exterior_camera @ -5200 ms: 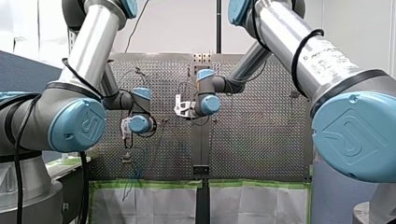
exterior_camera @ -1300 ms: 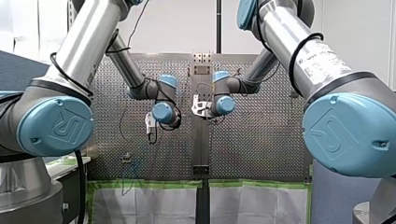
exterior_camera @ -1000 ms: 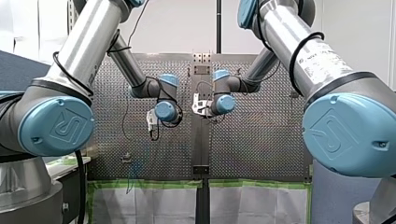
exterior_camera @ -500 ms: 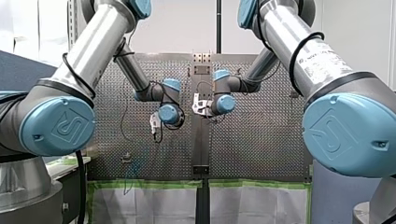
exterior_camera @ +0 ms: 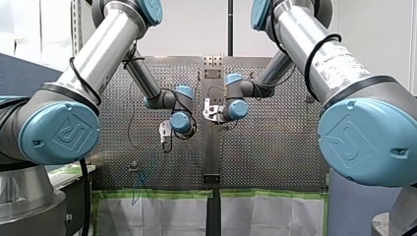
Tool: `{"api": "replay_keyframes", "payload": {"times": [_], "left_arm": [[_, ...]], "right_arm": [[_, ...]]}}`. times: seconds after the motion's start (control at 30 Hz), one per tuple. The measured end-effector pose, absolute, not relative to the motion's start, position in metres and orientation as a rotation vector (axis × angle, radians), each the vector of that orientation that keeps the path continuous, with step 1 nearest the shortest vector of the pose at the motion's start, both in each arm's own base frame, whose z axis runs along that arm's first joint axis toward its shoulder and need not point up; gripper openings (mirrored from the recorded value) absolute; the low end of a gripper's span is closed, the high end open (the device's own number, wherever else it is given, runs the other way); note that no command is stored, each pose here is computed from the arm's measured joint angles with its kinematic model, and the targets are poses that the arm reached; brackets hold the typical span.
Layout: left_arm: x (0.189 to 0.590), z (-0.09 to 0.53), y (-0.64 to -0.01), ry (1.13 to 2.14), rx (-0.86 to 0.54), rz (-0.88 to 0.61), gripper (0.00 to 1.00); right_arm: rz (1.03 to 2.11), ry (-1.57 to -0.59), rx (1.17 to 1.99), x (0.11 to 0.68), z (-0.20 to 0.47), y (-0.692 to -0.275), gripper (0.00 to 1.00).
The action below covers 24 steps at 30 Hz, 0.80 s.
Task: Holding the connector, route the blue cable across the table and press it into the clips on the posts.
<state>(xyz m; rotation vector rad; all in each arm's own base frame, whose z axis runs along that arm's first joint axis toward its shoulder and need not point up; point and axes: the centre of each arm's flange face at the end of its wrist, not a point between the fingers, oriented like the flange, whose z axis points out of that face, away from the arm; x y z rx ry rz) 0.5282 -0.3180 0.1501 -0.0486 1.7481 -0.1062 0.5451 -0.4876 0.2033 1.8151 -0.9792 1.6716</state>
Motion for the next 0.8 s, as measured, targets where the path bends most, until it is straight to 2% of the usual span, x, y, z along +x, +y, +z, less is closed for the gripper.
{"api": "replay_keyframes", "payload": {"times": [0.07, 0.1, 0.13, 0.5, 0.8], "left_arm": [[0.528, 0.150, -0.318, 1.749, -0.046, -0.104, 0.15], [0.528, 0.150, -0.319, 1.749, -0.045, -0.104, 0.15], [0.528, 0.150, -0.319, 1.749, -0.044, -0.104, 0.00], [0.525, 0.155, -0.319, 1.754, -0.054, -0.112, 0.00], [0.516, 0.195, -0.315, 1.746, -0.081, -0.090, 0.00]], "right_arm": [[1.672, -0.979, 1.816, 0.545, 0.203, -0.488, 0.00], [1.672, -0.979, 1.816, 0.545, 0.203, -0.488, 0.00], [1.673, -0.978, 1.816, 0.545, 0.203, -0.487, 0.00], [1.673, -0.978, 1.820, 0.545, 0.203, -0.487, 0.00], [1.683, -0.971, 1.810, 0.542, 0.228, -0.484, 0.00]]}}
